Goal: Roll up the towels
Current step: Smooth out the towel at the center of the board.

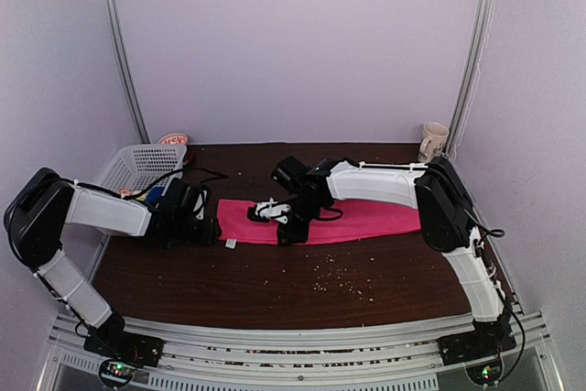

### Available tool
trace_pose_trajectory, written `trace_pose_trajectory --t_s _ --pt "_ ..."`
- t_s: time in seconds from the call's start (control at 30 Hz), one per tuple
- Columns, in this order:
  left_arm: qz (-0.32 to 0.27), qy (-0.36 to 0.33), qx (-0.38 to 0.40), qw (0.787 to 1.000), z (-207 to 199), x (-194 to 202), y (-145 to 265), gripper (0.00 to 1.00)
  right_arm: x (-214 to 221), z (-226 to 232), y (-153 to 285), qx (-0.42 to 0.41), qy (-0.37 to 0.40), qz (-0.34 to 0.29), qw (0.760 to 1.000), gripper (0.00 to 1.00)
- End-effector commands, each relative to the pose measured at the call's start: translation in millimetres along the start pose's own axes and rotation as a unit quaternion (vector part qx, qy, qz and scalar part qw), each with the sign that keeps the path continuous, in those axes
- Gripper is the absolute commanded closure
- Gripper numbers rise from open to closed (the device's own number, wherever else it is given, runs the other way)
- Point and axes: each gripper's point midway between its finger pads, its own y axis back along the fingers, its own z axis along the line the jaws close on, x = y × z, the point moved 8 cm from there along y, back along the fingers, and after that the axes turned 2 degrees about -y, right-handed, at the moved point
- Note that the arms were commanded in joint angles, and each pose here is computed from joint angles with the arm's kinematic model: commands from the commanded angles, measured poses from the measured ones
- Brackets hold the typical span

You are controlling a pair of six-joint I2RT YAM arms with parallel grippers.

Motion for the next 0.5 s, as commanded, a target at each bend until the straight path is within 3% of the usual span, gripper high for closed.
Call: trace_pose_trajectory --t_s 0.0,0.2,0.3,0.47 --pt "-0.039 -0.005 -0.004 0.999 -1.9 -19.3 17.4 0.34 -11.3 -4.9 28.0 0.022 0.007 -0.014 1.0 0.71" --pt "-0.08 -0.023 -0.022 0.996 -4.1 -62.8 27.2 0.04 -0.5 -32.7 77.5 0.047 -0.031 -0.043 0.997 0.62" --pt "-0.081 -0.027 -0.029 0.996 -1.5 -80.7 14.9 0.05 15.4 -52.8 97.0 0.06 -0.074 -0.056 0.994 0.62" --pt "-0.072 -0.036 -0.055 0.995 3.4 -98.0 -10.7 0.16 60.5 -99.7 114.6 0.111 -0.173 -0.077 0.976 0.63"
